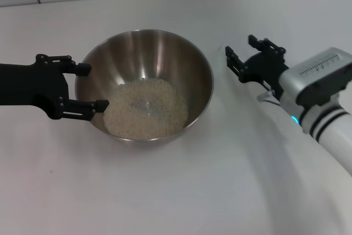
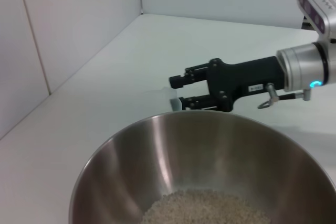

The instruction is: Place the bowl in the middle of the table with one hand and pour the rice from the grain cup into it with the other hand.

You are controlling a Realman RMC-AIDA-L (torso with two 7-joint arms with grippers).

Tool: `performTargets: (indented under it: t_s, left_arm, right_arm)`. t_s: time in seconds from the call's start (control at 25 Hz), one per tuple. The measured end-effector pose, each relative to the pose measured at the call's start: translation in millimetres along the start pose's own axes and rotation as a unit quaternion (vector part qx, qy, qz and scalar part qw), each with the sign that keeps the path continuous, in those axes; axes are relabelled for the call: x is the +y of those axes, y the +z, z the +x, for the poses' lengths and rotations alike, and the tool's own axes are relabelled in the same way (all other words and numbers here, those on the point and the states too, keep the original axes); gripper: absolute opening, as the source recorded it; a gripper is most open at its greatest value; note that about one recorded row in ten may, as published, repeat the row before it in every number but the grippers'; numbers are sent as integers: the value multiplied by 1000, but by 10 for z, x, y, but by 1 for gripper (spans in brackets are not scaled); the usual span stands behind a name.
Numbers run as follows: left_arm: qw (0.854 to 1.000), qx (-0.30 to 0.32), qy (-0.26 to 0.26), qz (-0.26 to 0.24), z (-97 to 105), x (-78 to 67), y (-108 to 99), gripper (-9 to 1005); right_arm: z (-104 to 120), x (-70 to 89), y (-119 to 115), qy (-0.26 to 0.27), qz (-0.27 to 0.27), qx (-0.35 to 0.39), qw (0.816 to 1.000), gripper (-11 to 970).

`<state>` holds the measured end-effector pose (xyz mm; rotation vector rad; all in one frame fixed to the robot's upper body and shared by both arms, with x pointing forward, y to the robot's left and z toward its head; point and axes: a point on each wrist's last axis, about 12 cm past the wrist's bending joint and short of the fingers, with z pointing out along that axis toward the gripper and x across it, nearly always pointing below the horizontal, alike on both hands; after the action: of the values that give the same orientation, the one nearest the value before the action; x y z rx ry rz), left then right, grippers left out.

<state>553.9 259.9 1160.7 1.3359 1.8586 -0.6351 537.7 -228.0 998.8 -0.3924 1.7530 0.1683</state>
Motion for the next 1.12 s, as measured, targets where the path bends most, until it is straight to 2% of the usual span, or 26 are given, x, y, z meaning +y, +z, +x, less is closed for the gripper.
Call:
performTargets:
  t_s: [0.08,0.12,0.2,0.24,0.28,0.32,0.36,0.4,0.44,0.48,0.52,0.56,0.6,0.64,0.68,0.72,0.76,0.8,0.84,0.88,0.92,1.0,1.04,1.08,1.12]
  left_arm:
    - [1000,0,0,0,-1,1,0,862]
    - [1000,0,0,0,-2,1,1,862]
    - [1000,0,0,0,-2,1,2,862]
    - [1000,0,0,-1,0,1,2,862]
    - [1000,0,0,-1,0,1,2,862]
    - [1000,0,0,-1,1,0,2,862]
    - [1000,0,-1,-1,2,0,2,862]
    - [1000,0,-1,-1,3,0,2,862]
    - [1000,-1,0,-1,2,-1,3,862]
    - [1000,-1,0,-1,2,-1,3,862]
    - [1000,0,-1,-1,2,1,2,862]
    - [1000,-1,0,-1,1,0,4,862]
    - [1000,-1,-1,-1,1,0,5,862]
    - [1000,-1,-2,0,2,2,11,862]
    - [1000,-1,-2,0,2,2,11,862]
    - [1000,-1,-2,1,2,4,16,862]
    - [1000,-1,-2,1,2,4,16,862]
    - [1000,-1,-2,2,1,5,16,862]
    - [1000,0,-2,2,1,4,16,862]
    - [1000,0,-2,2,1,4,16,862]
    - [1000,0,-2,3,0,3,16,862]
    - [1000,0,-1,4,-4,4,18,862]
    - [1000,0,0,4,-9,4,20,862]
    - [1000,0,0,4,-9,4,20,862]
    - [1000,0,0,5,-13,4,22,862]
  right_arm:
    - [56,-30,-93,14,14,-4,1000,569]
    - [102,-99,-212,44,36,-18,998,585]
    - [119,-150,-286,66,51,-32,996,619]
    - [121,-257,-446,106,76,-73,989,635]
    - [121,-257,-446,106,76,-73,989,652]
    - [59,-396,-633,142,98,-143,974,669]
    - [59,-396,-633,142,98,-143,974,685]
    - [25,-450,-709,151,102,-174,968,702]
    - [-104,-549,-802,149,85,-236,957,720]
    - [-104,-549,-802,149,85,-236,957,738]
    - [-260,-639,-791,112,33,-269,956,756]
    - [-260,-639,-791,112,33,-269,956,774]
    - [-350,-699,-742,88,-13,-270,959,792]
    - [-562,-815,-581,51,-126,-249,959,810]
    - [-562,-815,-581,51,-126,-249,959,810]
    - [-737,-892,-431,32,-239,-193,951,810]
    - [-826,-932,-361,23,-287,-159,944,809]
    - [-826,-932,-361,23,-287,-159,944,809]
    - [-974,-1006,-254,6,-352,-97,931,809]
    - [-974,-1006,-254,6,-352,-97,931,809]
    - [-1047,-1037,-197,-7,-375,-68,924,809]
    - [-1169,-1077,-104,-34,-414,-14,910,808]
    - [-1280,-1094,-30,-51,-440,30,896,808]
    - [-1280,-1094,-30,-51,-440,30,896,808]
    - [-1391,-1082,51,-63,-459,64,884,808]
